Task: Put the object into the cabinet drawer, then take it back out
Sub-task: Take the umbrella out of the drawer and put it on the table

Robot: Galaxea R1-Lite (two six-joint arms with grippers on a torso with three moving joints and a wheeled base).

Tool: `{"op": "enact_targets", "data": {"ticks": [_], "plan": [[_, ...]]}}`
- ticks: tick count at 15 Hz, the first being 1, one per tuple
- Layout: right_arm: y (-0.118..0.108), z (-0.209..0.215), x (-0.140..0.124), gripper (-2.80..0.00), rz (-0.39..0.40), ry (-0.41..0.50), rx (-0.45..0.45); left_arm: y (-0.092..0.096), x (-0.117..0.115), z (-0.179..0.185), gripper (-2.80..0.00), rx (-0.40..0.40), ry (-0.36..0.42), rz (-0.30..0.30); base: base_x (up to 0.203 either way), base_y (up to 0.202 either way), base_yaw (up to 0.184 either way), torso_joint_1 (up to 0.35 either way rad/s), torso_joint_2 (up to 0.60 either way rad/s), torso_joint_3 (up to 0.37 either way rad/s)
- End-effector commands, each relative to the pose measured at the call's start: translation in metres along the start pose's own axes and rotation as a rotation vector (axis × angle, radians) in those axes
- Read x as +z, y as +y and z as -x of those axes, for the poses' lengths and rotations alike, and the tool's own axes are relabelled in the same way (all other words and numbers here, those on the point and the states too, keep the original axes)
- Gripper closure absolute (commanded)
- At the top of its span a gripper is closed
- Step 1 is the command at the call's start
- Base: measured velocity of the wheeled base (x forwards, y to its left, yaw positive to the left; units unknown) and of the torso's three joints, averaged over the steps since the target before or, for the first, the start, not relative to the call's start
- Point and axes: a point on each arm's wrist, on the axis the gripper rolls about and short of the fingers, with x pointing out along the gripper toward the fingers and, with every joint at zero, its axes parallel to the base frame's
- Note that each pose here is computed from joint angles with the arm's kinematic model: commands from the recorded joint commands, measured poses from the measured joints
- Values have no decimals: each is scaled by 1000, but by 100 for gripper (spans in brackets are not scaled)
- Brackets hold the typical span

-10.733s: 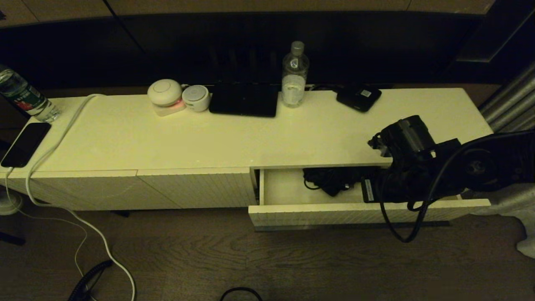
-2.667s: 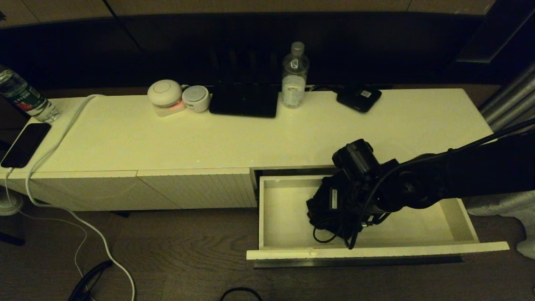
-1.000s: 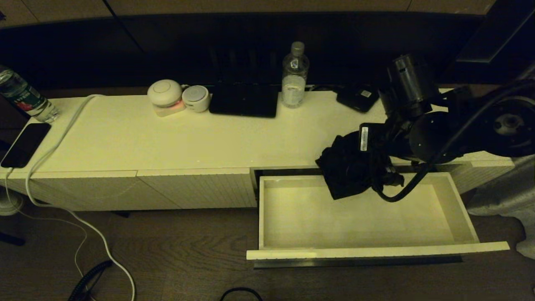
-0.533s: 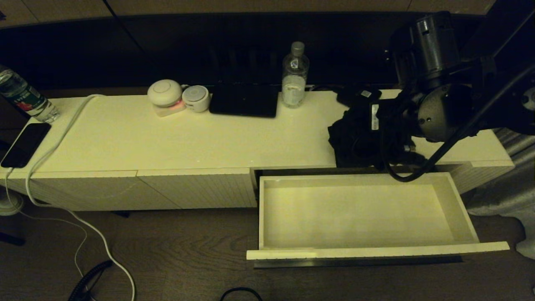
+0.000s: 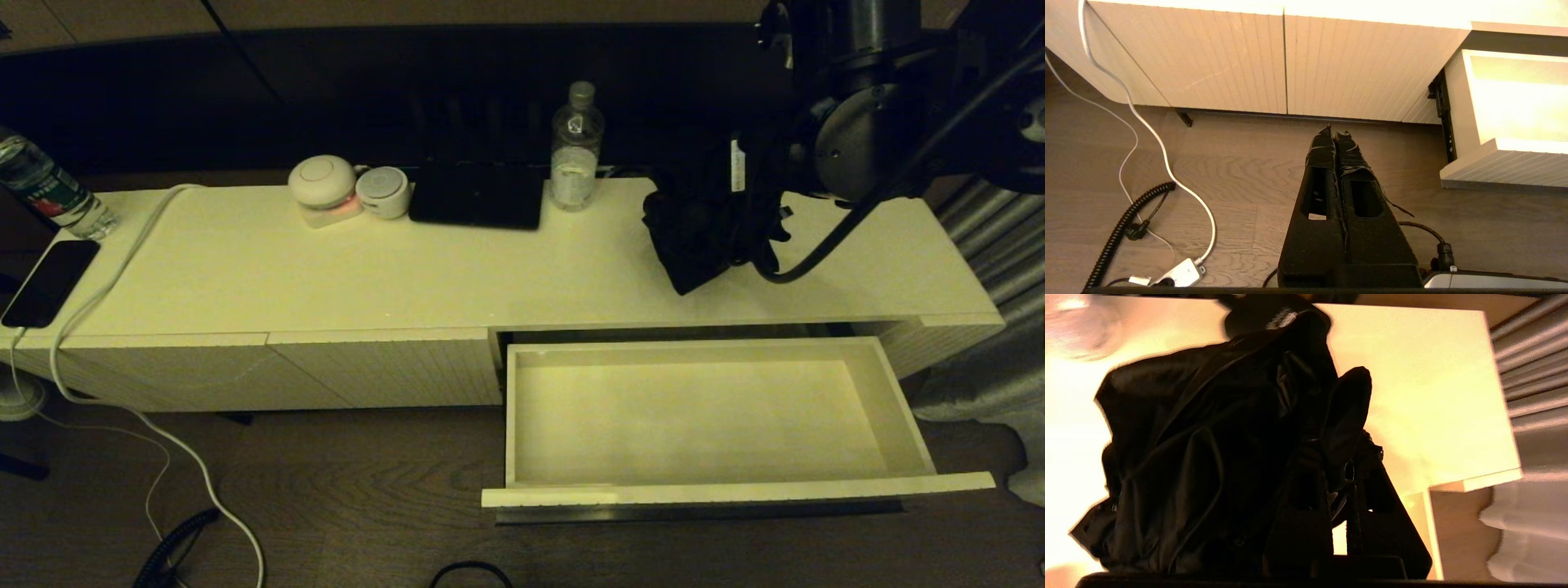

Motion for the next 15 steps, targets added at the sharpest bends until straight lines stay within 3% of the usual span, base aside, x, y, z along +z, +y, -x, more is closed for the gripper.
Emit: {"op": "enact_targets", "data": {"ticks": [1,4,7,15], "plan": [[15,-36,-16,0,51,24,-47,0,0,0,0,1,-2,1,0,0,0,0,0,0],[22,-73,-25,0,52,-30,-97,0,0,0,0,1,-2,1,0,0,0,0,0,0],[34,-93,-41,0,84,-24,-108,0,0,0,0,1,-2,1,0,0,0,0,0,0],[72,-90,-68,0,108,9,-48,0,0,0,0,1,-2,1,0,0,0,0,0,0]]}}
